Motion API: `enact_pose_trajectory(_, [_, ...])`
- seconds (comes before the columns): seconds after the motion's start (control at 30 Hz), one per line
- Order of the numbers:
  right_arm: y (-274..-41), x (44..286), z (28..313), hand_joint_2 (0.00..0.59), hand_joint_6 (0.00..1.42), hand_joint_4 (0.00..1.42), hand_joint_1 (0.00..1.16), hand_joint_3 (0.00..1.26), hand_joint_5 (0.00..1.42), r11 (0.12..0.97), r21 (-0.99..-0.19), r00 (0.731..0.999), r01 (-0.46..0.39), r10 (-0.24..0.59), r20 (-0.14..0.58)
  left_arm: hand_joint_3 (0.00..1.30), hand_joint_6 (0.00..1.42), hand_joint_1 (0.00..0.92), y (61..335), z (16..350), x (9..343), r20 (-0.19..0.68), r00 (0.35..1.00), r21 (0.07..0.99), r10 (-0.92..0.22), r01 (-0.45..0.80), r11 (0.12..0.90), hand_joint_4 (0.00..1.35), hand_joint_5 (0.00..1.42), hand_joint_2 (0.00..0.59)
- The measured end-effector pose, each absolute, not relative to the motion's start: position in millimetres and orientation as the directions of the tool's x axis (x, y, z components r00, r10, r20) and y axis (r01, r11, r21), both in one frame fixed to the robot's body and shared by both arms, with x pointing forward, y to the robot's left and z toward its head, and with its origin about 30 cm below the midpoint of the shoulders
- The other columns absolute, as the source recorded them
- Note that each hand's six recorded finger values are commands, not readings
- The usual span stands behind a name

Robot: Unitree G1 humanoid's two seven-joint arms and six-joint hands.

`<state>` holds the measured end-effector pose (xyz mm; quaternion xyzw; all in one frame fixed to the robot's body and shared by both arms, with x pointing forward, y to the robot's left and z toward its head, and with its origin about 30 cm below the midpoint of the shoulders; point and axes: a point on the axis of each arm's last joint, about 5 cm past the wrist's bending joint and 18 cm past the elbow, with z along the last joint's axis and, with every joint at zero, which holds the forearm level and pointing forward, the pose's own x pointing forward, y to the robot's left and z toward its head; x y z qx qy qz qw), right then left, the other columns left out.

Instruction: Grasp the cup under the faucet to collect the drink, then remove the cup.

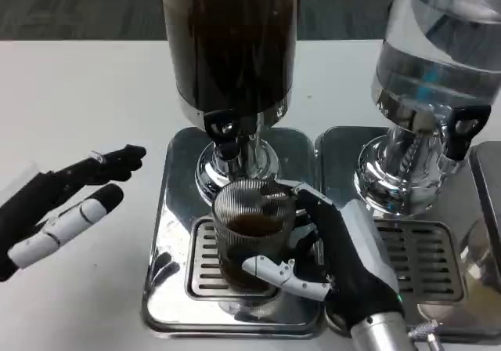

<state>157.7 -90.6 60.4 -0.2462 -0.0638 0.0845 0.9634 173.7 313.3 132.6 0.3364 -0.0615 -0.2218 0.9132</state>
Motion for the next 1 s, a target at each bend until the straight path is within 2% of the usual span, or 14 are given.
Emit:
enact_pose_trajectory(0.83, [-99.0, 150.4, 64.0, 0.226, 0.87, 0.52, 0.69, 0.43, 0.7, 0.874, -0.479, 0.984, -0.086, 0.149, 0.094, 0.17, 0.16, 0.0, 306.0, 126.3, 179.7, -0.062, 0.855, 0.629, -0.514, 0.433, 0.645, 0.16, 0.18, 0.203])
enact_pose_trajectory(1.0, [-100.7, 149.8, 68.1, 0.226, 0.87, 0.52, 0.69, 0.43, 0.7, 0.877, -0.476, 0.984, -0.069, 0.14, 0.115, 0.14, 0.14, 0.0, 304.6, 125.6, 179.8, -0.064, 0.844, 0.628, -0.533, 0.449, 0.635, 0.06, 0.1, 0.201])
